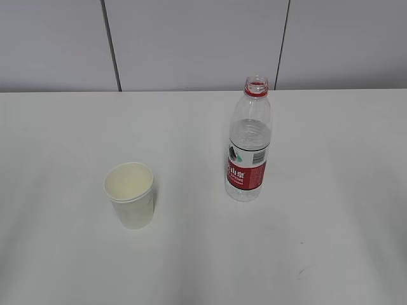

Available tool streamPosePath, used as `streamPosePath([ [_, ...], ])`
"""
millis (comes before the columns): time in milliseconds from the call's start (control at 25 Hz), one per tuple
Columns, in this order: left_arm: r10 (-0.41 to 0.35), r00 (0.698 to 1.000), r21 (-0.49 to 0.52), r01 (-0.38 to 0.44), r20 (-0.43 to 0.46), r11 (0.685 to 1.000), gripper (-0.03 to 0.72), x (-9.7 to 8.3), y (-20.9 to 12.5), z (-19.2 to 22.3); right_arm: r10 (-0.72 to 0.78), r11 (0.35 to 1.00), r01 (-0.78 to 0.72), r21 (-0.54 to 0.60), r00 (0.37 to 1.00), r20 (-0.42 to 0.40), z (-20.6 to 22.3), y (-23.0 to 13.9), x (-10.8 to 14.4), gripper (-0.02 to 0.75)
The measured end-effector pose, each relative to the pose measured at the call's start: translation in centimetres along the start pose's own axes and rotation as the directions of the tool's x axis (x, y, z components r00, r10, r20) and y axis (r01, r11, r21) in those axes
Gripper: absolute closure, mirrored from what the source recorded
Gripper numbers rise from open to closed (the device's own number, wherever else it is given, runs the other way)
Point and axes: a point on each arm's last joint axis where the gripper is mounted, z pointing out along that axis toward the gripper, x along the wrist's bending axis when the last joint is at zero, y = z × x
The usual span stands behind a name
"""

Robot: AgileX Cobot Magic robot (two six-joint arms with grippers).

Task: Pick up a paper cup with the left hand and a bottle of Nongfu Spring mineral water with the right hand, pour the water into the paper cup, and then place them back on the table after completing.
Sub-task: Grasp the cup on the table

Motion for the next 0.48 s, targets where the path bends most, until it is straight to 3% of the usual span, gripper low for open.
streamPosePath([
  [200,-0.03,0.999,-0.085,0.031,0.011,0.996,0.156,-0.1,-0.9,1.3,0.056,0.998,-0.056,-0.014,0.998,0.0,2.0,-0.8,0.0,0.15],
  [480,-0.025,1.0,-0.054,0.025,0.003,0.998,0.156,0.0,-0.6,4.0,0.047,0.999,-0.048,-0.001,0.998,-0.038,4.6,-0.5,0.3,0.15],
])
